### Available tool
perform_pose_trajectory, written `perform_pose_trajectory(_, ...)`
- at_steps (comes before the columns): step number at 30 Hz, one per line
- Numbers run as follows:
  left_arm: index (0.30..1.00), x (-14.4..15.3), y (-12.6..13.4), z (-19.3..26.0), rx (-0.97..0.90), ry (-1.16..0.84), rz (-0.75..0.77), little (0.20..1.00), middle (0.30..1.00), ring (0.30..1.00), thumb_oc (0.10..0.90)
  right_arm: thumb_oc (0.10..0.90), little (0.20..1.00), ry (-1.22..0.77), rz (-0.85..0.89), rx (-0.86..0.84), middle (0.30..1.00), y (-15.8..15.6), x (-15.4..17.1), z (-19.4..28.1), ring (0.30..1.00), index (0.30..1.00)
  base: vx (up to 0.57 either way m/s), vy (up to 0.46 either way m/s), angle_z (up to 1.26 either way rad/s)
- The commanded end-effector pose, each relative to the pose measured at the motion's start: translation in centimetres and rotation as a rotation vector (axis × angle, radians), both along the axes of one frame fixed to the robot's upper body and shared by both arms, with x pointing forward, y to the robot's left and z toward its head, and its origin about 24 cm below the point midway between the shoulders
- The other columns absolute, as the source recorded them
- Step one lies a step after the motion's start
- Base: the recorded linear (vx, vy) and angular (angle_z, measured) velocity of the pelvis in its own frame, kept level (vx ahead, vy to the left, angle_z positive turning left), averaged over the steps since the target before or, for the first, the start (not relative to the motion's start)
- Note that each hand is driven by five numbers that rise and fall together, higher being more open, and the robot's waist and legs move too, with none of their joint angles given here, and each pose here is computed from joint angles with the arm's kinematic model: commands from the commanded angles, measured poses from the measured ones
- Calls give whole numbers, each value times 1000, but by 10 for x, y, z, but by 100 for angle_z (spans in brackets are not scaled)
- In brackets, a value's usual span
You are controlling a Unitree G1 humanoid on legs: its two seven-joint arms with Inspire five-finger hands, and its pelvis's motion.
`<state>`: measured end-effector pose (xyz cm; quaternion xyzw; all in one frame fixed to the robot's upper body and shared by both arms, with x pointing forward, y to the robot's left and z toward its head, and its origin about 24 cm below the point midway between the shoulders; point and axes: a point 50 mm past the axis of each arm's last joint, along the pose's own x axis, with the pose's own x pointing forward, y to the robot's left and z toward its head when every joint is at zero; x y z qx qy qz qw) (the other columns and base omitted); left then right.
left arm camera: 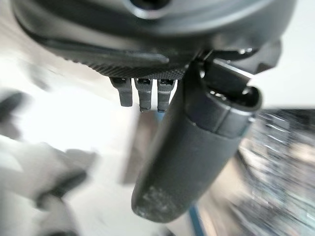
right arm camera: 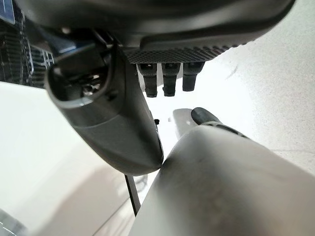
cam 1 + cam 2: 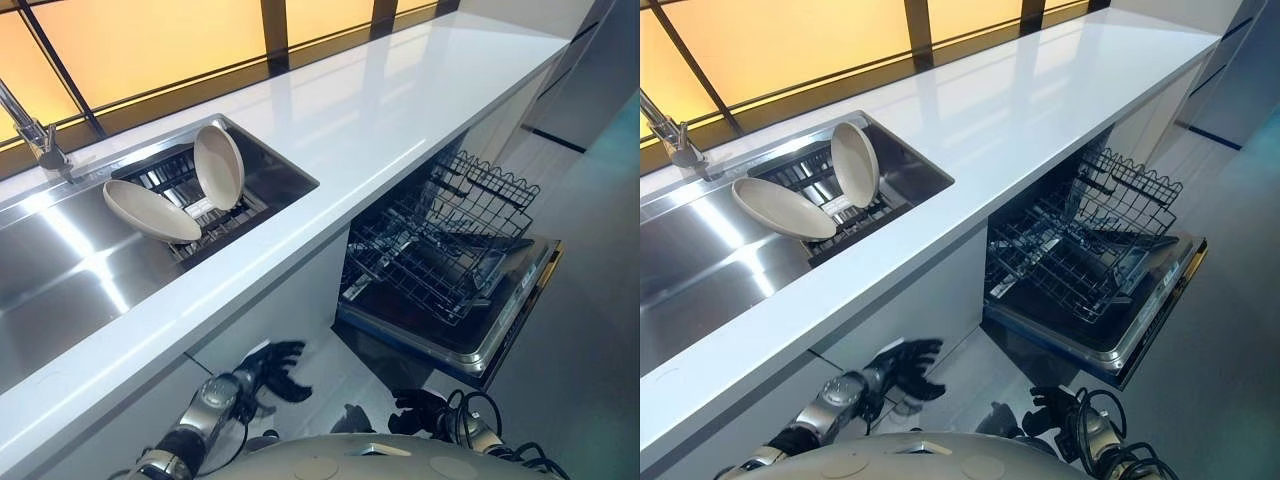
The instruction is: Pick up plates and place into dishwasher.
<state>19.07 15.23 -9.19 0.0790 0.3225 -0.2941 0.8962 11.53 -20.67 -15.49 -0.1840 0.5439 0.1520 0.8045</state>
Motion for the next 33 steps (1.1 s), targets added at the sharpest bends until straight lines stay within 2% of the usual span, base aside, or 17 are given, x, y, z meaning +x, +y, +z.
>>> perform_pose_trajectory(1, 900, 49, -30, 54, -176, -208, -136, 900, 900, 900, 800, 800, 900, -38, 75, -13, 900, -3, 18, 6, 900, 900, -66, -80, 11)
perform_pose_trajectory(6, 900, 58, -53, 117, -325, -411, -333, 900, 900, 900, 800, 800, 900, -58, 68, -26, 900, -9, 21, 9, 900, 900, -52, -97, 15)
perform_pose_trajectory(9, 900, 55, -62, 167, -541, -493, -438, 900, 900, 900, 800, 800, 900, -66, 55, -36, 900, -15, 21, 10, 900, 900, -55, -110, 16)
perform_pose_trajectory(12, 900, 38, -79, 213, -942, -429, -570, 900, 900, 900, 800, 800, 900, -60, 35, -43, 900, -18, 19, 9, 900, 900, -45, -141, 30)
perform_pose_trajectory(13, 900, 26, -88, 226, -1142, -372, -628, 900, 900, 900, 800, 800, 900, -55, 27, -47, 900, -16, 17, 8, 900, 900, -44, -149, 32)
perform_pose_trajectory(18, 900, 11, -92, 246, -1452, -308, -669, 900, 900, 900, 800, 800, 900, -52, -3, -46, 900, -11, 15, 5, 900, 900, -33, -107, 28)
perform_pose_trajectory(23, 900, 8, -73, 269, -1684, -395, -629, 900, 900, 900, 800, 800, 900, -61, -44, -29, 900, -5, 11, 1, 900, 900, -3, -83, 31)
perform_pose_trajectory(26, 900, 14, -48, 281, -1597, -646, -482, 900, 900, 900, 800, 800, 900, -67, -54, -23, 900, -1, 6, 0, 900, 900, 19, -21, 23)
perform_pose_trajectory(28, 900, 17, -20, 291, -1427, -901, -322, 900, 900, 900, 800, 800, 900, -73, -67, -21, 900, -1, 1, -1, 900, 900, 28, 16, 17)
perform_pose_trajectory(29, 900, 19, 0, 299, -1275, -1059, -204, 900, 900, 900, 800, 800, 900, -72, -76, -21, 900, -1, -4, -1, 900, 900, 34, 31, 18)
perform_pose_trajectory(31, 900, 19, 24, 307, -1074, -1232, -88, 900, 900, 900, 800, 800, 900, -67, -87, -22, 900, -2, -10, -2, 900, 900, 61, 36, 9)
perform_pose_trajectory(32, 900, 18, 41, 315, -907, -1352, 1, 900, 900, 900, 800, 800, 900, -60, -95, -23, 900, -3, -14, -3, 900, 900, 111, 54, 1)
perform_pose_trajectory(33, 900, 18, 61, 324, -635, -1510, 146, 900, 900, 900, 800, 800, 900, -45, -105, -26, 900, -4, -19, -4, 900, 900, 111, 53, 3)
